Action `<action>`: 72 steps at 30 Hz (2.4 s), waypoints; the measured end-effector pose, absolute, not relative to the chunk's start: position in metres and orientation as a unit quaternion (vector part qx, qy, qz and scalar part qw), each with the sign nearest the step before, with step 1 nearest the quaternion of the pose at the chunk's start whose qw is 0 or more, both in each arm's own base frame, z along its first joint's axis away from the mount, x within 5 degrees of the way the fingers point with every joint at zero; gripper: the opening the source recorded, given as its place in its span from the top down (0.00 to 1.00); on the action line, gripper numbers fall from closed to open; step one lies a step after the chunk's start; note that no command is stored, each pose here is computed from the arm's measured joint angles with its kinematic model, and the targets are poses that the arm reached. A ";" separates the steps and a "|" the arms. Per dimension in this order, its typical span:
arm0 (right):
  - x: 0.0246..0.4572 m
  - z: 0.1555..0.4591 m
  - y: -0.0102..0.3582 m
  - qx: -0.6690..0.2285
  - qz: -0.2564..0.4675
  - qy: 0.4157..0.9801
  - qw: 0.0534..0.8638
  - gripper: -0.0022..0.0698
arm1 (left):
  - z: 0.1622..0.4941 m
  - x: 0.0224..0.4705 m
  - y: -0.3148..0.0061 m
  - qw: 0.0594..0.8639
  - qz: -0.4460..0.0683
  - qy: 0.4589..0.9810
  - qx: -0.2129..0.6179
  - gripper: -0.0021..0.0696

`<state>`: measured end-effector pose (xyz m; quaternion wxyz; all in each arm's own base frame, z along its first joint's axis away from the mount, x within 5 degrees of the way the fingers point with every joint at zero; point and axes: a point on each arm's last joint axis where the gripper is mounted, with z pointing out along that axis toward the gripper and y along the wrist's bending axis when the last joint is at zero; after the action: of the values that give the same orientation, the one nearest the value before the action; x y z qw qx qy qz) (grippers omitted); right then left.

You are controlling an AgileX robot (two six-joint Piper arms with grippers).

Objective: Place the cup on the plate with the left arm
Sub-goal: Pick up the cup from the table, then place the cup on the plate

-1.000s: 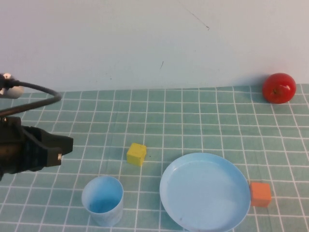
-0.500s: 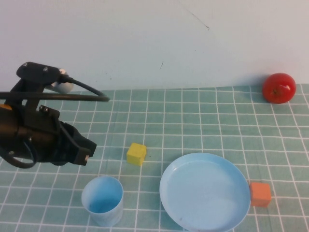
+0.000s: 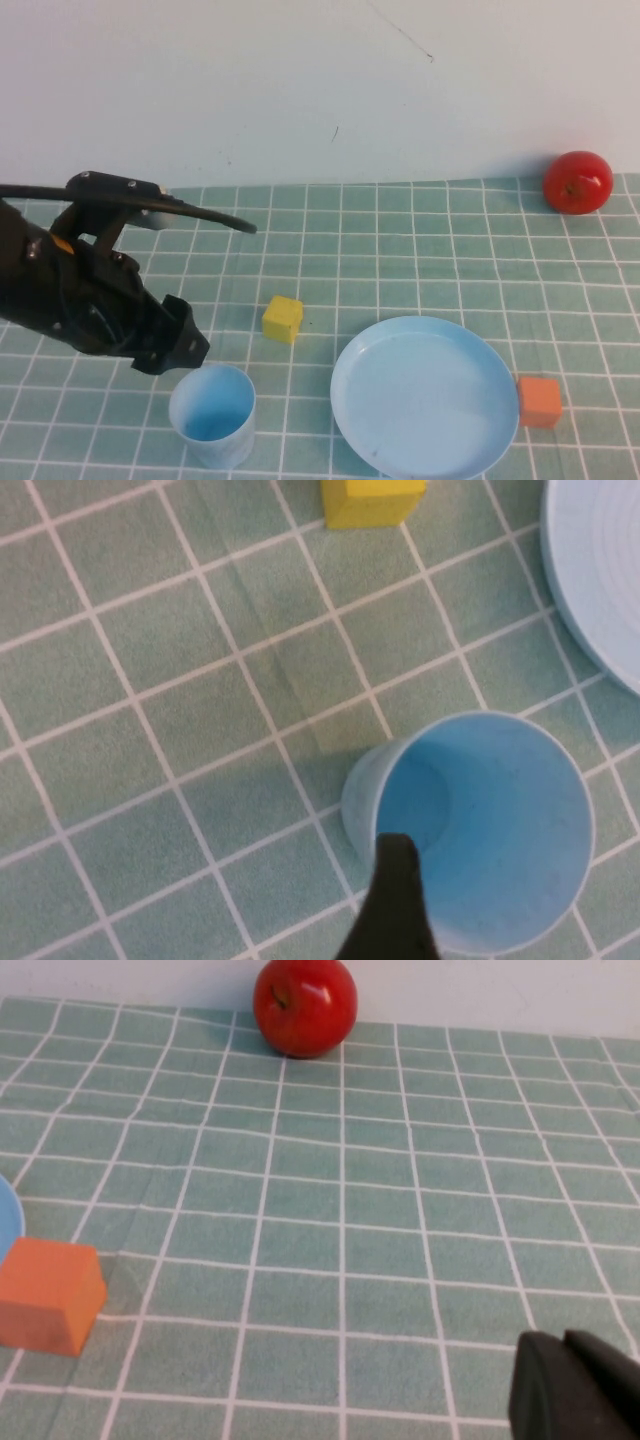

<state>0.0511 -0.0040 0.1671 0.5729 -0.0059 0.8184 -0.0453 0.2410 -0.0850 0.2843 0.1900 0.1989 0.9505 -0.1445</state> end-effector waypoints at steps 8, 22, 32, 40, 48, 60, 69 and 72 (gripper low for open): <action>0.051 0.167 -0.004 -0.006 -0.045 0.818 0.573 0.97 | 0.248 0.264 -0.090 0.139 -0.141 0.963 0.186 0.29; 0.051 0.167 -0.004 -0.006 -0.045 0.818 0.573 0.97 | 0.185 0.288 -0.096 0.050 -0.135 0.977 0.158 0.90; 0.051 0.167 -0.004 -0.006 -0.045 0.818 0.573 0.97 | 0.225 0.300 -0.132 0.092 -0.205 0.961 0.164 0.96; 0.051 0.167 -0.004 -0.006 -0.045 0.818 0.573 0.97 | 0.261 0.296 -0.231 0.149 -0.195 0.937 0.249 0.96; 0.051 0.167 -0.004 -0.006 -0.045 0.818 0.573 0.97 | 0.229 0.331 -0.272 0.094 -0.108 0.960 0.241 0.96; 0.051 0.167 -0.004 -0.006 -0.045 0.818 0.573 0.97 | 0.215 0.339 -0.286 0.055 -0.112 0.961 0.245 0.96; 0.051 0.167 -0.004 -0.006 -0.045 0.818 0.573 0.97 | 0.215 0.335 -0.288 0.043 -0.116 0.958 0.260 0.70; 0.051 0.167 -0.004 -0.006 -0.045 0.818 0.573 0.97 | 0.216 0.335 -0.289 0.046 -0.117 0.957 0.261 0.48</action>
<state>0.0511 -0.0040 0.1671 0.5729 -0.0059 0.8184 -0.0453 0.3354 -0.2888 0.2165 0.0457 0.2612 0.9571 -0.1168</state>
